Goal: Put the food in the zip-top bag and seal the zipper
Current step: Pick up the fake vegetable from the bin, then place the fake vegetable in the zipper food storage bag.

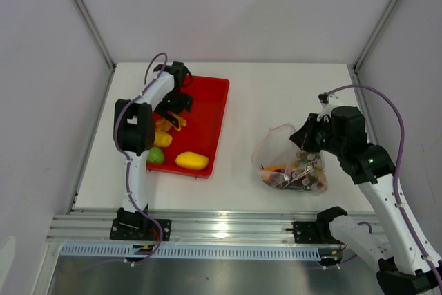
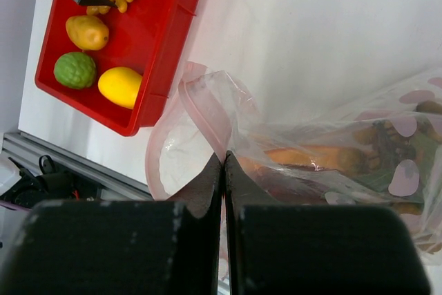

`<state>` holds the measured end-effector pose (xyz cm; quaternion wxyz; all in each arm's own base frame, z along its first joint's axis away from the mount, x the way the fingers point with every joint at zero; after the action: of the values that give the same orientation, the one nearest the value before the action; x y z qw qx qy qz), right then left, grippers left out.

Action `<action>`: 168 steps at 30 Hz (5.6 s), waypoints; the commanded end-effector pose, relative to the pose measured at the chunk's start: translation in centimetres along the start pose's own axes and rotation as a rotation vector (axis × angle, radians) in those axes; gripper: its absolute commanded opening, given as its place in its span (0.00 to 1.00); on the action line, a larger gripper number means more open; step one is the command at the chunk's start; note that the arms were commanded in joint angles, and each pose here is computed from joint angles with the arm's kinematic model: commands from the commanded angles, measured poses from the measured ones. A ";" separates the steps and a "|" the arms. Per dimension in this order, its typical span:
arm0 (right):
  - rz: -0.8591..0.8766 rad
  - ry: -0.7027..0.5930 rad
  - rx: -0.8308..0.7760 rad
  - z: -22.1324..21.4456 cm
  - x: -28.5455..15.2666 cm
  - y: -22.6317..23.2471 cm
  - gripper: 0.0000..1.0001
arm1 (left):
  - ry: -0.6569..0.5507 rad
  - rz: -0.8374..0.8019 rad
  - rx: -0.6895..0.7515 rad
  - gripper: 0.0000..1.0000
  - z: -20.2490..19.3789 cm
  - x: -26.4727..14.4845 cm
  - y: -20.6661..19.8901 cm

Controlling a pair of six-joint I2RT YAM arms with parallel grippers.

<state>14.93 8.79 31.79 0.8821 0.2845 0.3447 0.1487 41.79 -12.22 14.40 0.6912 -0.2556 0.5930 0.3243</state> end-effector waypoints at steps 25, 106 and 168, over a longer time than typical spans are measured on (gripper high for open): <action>0.133 -0.047 0.044 0.8 -2.2 2.1 0.00 | -0.037 -0.076 0.408 0.79 0.5 -1.3 0.8; 0.338 0.106 0.002 -1.8 -2.0 2.0 0.00 | -0.099 -0.077 1.518 0.42 -1.1 0.3 4.2; 0.136 -0.028 0.113 -1.1 -3.6 1.5 0.00 | -0.335 -1.984 1.394 0.01 -23.3 -27.9 23.9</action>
<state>11.77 8.77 31.76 0.8531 0.3440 0.3507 0.1758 8.17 -17.21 37.08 0.7761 -0.0481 0.1155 -0.6181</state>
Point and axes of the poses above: each gripper's point midway between its finger pads, its own x axis out along the fingers, its own y axis along the line the jaws close on, z = x × y, the point moved 10 cm from there along -x, back along the fingers, and after that the axes turned 14 degrees about x, right-handed, at the moved point
